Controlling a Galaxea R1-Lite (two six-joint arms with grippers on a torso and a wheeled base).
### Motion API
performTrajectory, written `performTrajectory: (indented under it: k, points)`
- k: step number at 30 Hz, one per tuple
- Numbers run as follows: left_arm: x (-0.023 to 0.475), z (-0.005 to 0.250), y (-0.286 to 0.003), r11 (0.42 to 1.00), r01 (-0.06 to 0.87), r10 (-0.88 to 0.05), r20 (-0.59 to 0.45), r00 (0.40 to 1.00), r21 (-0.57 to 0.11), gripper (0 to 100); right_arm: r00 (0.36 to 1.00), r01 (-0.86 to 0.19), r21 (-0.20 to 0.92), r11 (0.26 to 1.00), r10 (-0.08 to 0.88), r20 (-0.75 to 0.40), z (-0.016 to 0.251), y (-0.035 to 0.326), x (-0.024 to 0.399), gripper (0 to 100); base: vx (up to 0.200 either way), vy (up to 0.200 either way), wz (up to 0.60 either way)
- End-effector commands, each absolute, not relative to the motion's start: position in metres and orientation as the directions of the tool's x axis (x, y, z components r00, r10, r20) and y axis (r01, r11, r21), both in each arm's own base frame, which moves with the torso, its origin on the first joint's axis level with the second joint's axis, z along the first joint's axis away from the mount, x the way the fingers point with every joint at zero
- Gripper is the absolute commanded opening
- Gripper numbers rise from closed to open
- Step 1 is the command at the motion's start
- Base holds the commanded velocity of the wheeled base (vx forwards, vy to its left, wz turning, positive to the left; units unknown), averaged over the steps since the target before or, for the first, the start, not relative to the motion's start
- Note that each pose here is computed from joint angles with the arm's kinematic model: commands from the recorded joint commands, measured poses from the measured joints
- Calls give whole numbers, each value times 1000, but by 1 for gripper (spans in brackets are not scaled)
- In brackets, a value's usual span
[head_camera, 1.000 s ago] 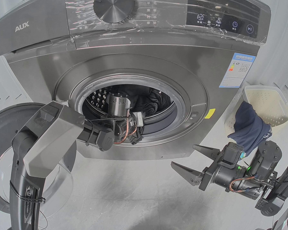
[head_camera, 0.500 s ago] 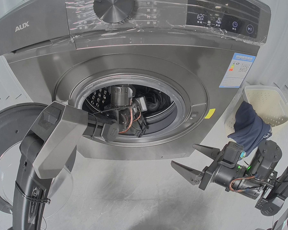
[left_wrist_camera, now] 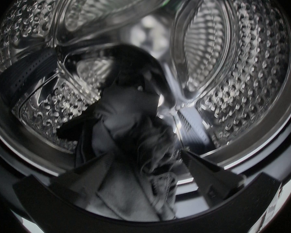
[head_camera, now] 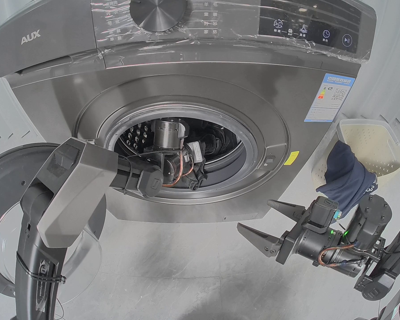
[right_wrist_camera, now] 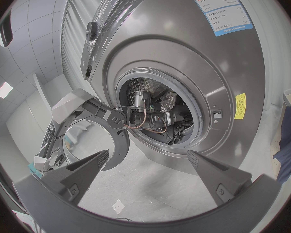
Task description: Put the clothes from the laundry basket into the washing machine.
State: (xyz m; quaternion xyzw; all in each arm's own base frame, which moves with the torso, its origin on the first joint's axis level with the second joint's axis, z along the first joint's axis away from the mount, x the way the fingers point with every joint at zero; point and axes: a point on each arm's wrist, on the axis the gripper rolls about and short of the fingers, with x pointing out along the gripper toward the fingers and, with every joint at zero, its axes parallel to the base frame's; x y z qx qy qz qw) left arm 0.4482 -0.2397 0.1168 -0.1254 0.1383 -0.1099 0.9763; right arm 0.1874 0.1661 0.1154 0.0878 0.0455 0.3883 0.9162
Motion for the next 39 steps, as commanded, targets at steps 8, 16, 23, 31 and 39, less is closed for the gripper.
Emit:
performTrajectory:
  k: [8, 16, 23, 31, 39]
  points:
    - [445, 99, -232, 968, 172, -228, -360, 904, -182, 100, 694, -704, 196, 683, 720, -17, 115, 166, 187, 100, 0, 0, 0]
    - [447, 89, -234, 971, 183, -228, -379, 897, -151, 0, 694, -704, 196, 682, 720, -14, 116, 166, 187, 100, 0, 0, 0]
    - [456, 96, -239, 967, 188, -237, -336, 912, -173, 0, 694, -704, 196, 682, 720, -12, 116, 166, 188, 100, 0, 0, 0]
    - [472, 123, -248, 932, 175, -243, -188, 952, -319, 0, 694, -705, 196, 681, 720, -6, 117, 167, 188, 100, 0, 0, 0]
    - [486, 120, -247, 913, 178, -197, -14, 980, -366, 0, 694, -705, 196, 681, 720, -6, 117, 167, 188, 100, 0, 0, 0]
